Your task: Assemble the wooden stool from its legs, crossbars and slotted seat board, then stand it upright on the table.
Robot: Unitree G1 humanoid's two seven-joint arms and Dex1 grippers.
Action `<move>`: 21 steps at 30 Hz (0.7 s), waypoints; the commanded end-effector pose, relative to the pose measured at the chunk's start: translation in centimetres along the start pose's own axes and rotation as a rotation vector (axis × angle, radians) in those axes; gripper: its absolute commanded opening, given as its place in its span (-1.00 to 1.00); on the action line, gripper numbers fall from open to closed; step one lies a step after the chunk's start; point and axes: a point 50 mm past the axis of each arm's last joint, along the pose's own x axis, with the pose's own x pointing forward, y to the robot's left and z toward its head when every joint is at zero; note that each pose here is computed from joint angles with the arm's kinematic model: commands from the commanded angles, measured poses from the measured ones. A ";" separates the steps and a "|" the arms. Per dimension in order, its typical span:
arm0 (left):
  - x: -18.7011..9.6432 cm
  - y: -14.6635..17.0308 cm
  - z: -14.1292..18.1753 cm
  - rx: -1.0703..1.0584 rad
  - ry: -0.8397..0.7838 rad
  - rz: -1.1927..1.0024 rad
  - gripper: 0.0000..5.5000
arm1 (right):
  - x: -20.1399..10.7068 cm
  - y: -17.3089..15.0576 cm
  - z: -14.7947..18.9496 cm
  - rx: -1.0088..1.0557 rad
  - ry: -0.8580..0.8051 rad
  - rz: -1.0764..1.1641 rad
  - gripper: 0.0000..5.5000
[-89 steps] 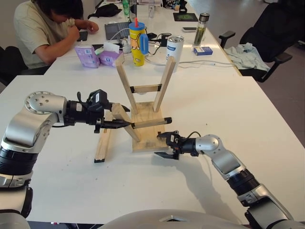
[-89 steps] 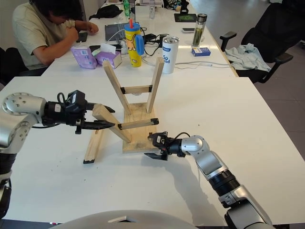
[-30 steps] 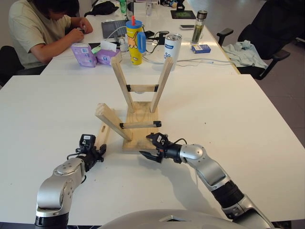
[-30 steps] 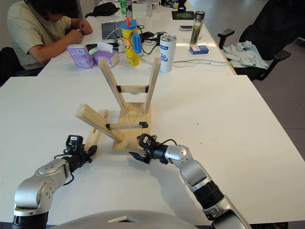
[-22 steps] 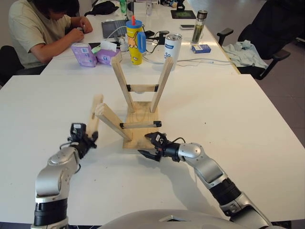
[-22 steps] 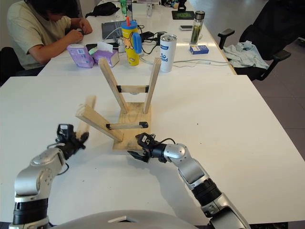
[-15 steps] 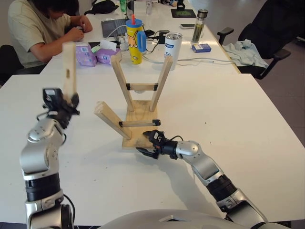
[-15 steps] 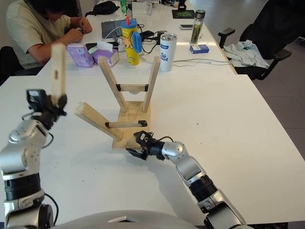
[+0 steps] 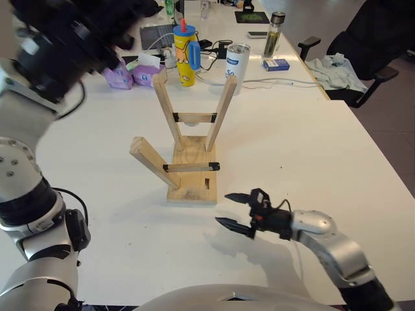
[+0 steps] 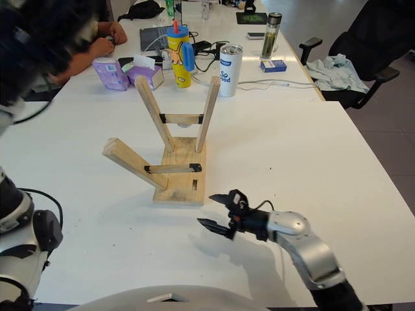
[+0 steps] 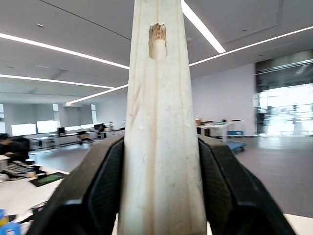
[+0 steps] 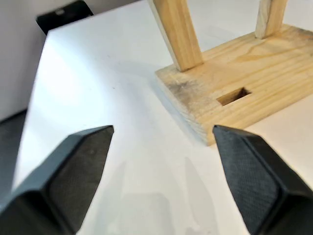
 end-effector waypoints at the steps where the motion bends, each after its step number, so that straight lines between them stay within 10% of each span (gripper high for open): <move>1: 0.0 -4.4 -6.2 -0.320 0.131 -0.131 -0.25 | -6.0 0.6 5.4 0.178 -0.163 0.234 0.37; 9: -4.4 -7.4 -13.8 -0.662 0.353 -0.177 -0.25 | -9.3 -0.4 12.3 0.145 -0.443 0.302 0.37; 21: -5.3 -7.3 -14.3 -0.694 0.416 -0.292 -0.25 | -7.0 -0.7 12.5 0.239 -0.412 0.372 0.37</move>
